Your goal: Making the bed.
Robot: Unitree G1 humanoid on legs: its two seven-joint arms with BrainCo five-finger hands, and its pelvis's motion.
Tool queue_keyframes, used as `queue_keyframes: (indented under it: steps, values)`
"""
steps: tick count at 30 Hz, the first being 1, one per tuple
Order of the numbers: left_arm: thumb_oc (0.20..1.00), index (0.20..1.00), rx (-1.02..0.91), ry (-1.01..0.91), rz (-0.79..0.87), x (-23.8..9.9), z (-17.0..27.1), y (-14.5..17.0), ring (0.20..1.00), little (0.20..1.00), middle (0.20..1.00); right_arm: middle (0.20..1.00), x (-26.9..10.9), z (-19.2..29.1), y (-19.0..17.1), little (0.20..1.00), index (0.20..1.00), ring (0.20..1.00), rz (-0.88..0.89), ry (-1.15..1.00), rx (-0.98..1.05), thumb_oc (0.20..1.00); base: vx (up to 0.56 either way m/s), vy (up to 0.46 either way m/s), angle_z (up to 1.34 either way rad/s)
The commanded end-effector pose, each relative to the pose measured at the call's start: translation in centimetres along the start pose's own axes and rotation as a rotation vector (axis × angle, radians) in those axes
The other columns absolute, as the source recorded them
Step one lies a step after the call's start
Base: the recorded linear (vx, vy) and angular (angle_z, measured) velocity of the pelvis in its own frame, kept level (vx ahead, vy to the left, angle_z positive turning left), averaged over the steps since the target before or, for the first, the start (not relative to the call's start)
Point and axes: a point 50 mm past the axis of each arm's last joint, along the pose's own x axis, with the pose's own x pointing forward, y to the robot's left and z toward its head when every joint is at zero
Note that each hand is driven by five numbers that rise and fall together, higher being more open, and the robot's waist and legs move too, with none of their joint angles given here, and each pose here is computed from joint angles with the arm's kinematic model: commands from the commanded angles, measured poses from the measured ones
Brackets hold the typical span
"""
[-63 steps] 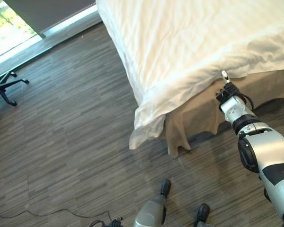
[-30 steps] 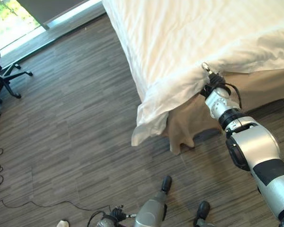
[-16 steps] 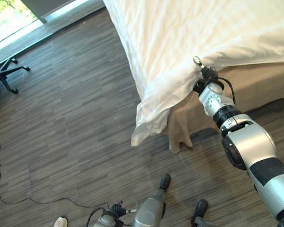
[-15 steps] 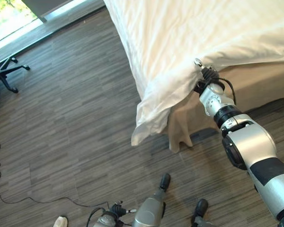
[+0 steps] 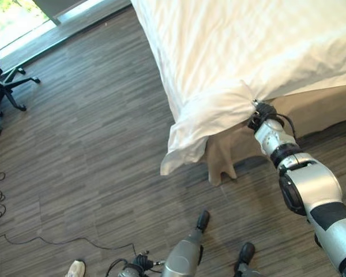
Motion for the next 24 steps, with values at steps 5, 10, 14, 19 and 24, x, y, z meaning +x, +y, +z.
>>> queue_keyframes:
  steps: [5, 10, 14, 19, 24]
  values:
    - [1.0, 1.0, 0.031, 0.007, -0.037, 0.0, -0.2, -0.2, 1.0, 1.0, 1.0, 0.2, 0.0, -1.2, -10.9, 0.2, 0.2, 0.2, -0.349, 0.042, 0.082, 0.2, -0.01, 0.006, 0.01]
    - [1.0, 1.0, 0.028, 0.009, -0.044, -0.1, -0.6, 0.0, 1.0, 1.0, 1.0, 0.2, -0.4, -0.3, -14.7, 0.2, 0.2, 0.2, -0.404, 0.017, 0.086, 0.2, 0.0, 0.018, -0.01]
    - [1.0, 1.0, 0.029, 0.022, -0.038, -0.3, -1.3, 0.7, 1.0, 1.0, 1.0, 0.2, -0.7, 1.7, -16.6, 0.2, 0.2, 0.2, -0.383, -0.07, 0.137, 0.2, -0.01, 0.025, 0.01]
    - [1.0, 1.0, -0.017, 0.039, -0.023, -0.2, -1.5, 0.9, 1.0, 1.0, 1.0, 0.2, -0.6, 0.1, -14.7, 0.2, 0.2, 0.2, -0.265, -0.098, 0.05, 0.2, -0.02, 0.031, -0.14]
    - [1.0, 1.0, -0.057, 0.052, -0.018, -0.1, -1.4, 0.7, 1.0, 1.0, 1.0, 0.2, -1.5, -5.3, -14.4, 0.2, 0.2, 0.2, -0.238, 0.003, -0.016, 0.2, -0.01, 0.021, -0.23]
